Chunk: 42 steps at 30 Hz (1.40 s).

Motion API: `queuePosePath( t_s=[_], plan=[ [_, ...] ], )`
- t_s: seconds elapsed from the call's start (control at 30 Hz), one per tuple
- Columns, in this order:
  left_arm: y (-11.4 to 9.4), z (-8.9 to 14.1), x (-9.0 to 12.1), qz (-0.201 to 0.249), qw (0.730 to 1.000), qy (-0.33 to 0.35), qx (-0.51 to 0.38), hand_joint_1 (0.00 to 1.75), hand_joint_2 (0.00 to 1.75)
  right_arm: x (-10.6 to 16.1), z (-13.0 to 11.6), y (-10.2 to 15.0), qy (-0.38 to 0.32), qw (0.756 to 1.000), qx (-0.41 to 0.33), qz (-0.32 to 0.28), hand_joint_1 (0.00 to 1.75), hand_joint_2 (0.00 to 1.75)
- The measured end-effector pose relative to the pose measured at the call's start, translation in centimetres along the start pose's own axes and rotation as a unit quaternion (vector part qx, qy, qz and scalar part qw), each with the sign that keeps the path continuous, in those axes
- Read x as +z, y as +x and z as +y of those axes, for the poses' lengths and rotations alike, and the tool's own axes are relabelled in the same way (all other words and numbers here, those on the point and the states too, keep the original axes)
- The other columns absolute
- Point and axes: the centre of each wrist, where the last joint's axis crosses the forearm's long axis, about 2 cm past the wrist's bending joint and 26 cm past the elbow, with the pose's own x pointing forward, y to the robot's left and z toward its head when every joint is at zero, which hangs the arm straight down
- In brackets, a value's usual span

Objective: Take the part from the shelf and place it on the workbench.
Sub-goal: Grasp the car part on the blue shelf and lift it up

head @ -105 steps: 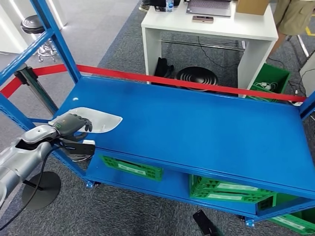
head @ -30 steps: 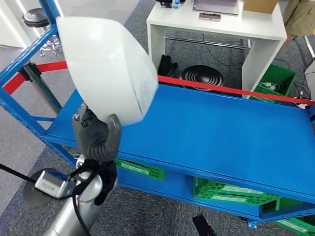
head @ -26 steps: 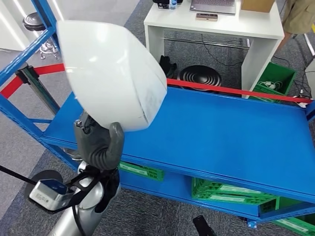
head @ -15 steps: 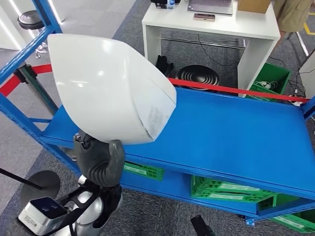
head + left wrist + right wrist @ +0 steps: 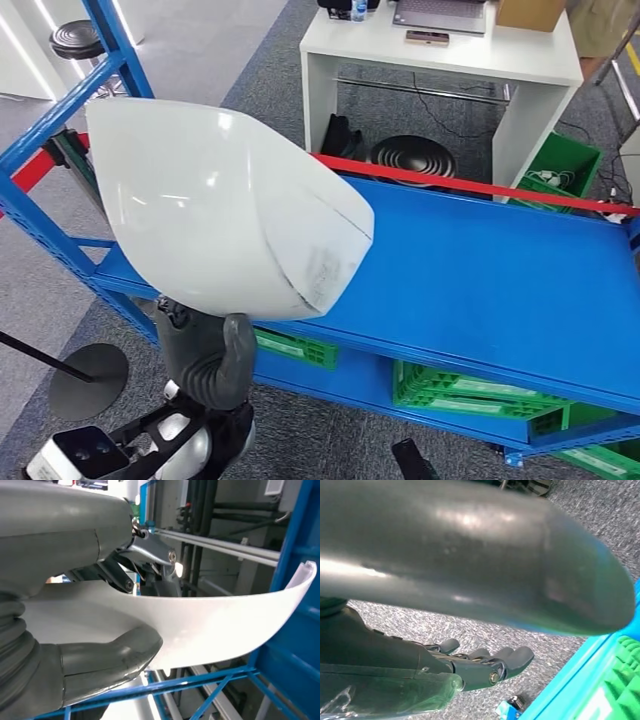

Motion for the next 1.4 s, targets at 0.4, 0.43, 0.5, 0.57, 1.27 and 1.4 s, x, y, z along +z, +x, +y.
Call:
queuePosePath(
  t_s=[0.4, 0.43, 0.5, 0.57, 1.27, 1.4],
  plan=[
    [0.5, 0.3, 0.5, 0.004, 1.000, 0.010, -0.010, 1.75, 1.75, 0.1, 0.1, -0.3, -0.005, 1.000, -0.004, 0.004, 0.00, 0.00],
    [0.5, 0.3, 0.5, 0.004, 1.000, 0.011, -0.009, 1.75, 1.75, 0.1, 0.0, -0.3, -0.005, 1.000, -0.004, 0.003, 0.00, 0.00],
    [0.5, 0.3, 0.6, 0.006, 1.000, 0.014, -0.004, 1.75, 1.75, 0.1, 0.0, -0.3, -0.006, 1.000, -0.005, 0.003, 0.00, 0.00],
    [0.5, 0.3, 0.8, 0.011, 1.000, 0.017, 0.002, 1.75, 1.75, 0.2, 0.1, -0.4, -0.008, 1.000, -0.007, 0.004, 0.00, 0.00],
    [-0.4, 0.8, 2.2, 0.041, 0.999, 0.001, -0.014, 1.75, 1.75, 0.3, 0.2, -0.7, -0.014, 0.999, -0.028, 0.011, 0.00, 0.00],
    [-0.5, 0.8, 2.4, 0.045, 0.999, 0.001, -0.016, 1.75, 1.75, 0.3, 0.2, -0.7, -0.014, 0.999, -0.030, 0.011, 0.00, 0.00]
  ],
)
